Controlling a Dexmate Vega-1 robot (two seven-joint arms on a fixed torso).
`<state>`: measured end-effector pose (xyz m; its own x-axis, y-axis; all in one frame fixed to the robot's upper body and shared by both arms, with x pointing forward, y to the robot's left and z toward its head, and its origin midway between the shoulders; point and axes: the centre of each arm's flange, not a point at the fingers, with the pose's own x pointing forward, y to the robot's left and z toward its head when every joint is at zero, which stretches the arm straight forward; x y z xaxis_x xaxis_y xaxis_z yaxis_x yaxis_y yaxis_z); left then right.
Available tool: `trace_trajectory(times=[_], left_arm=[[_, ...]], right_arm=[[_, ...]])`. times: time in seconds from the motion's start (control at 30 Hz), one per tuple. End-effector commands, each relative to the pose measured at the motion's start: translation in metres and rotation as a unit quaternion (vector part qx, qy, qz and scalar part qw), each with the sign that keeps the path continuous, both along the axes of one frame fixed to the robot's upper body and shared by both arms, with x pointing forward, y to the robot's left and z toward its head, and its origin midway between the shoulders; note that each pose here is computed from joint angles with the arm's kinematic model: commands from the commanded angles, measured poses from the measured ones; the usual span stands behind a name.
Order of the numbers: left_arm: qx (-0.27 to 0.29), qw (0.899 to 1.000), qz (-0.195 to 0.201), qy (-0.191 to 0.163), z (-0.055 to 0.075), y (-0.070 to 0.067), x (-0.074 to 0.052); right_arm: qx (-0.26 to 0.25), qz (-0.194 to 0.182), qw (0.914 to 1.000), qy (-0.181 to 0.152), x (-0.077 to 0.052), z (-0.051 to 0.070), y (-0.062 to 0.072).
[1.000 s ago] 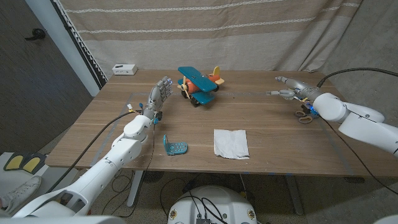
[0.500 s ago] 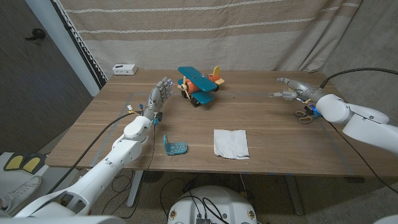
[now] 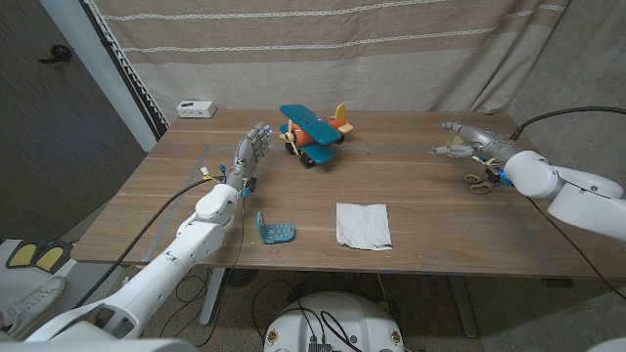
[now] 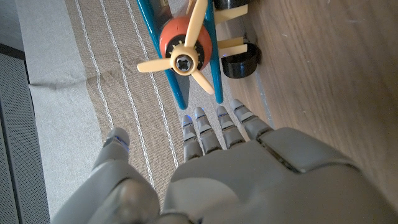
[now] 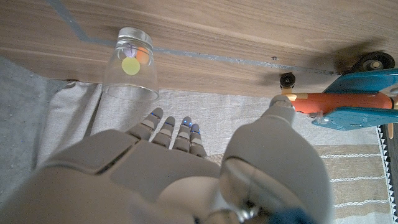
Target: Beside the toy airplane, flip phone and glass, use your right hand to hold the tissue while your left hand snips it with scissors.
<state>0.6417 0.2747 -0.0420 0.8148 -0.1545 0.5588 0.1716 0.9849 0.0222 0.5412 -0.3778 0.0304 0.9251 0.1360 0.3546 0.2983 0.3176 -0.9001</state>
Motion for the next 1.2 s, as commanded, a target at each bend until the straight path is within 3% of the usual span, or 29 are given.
trace_trajectory(times=[0.03, 1.2], left_arm=[[-0.001, 1.0, 0.0, 0.001, -0.0046, -0.0017, -0.003], [-0.001, 1.0, 0.005, 0.007, -0.0083, 0.0013, -0.0043]], right_arm=[[-0.009, -0.01, 0.9999, 0.003, -0.0079, -0.002, -0.0041], [-0.065, -0.045, 0.9964, 0.028, -0.0163, 0.0027, -0.0122]])
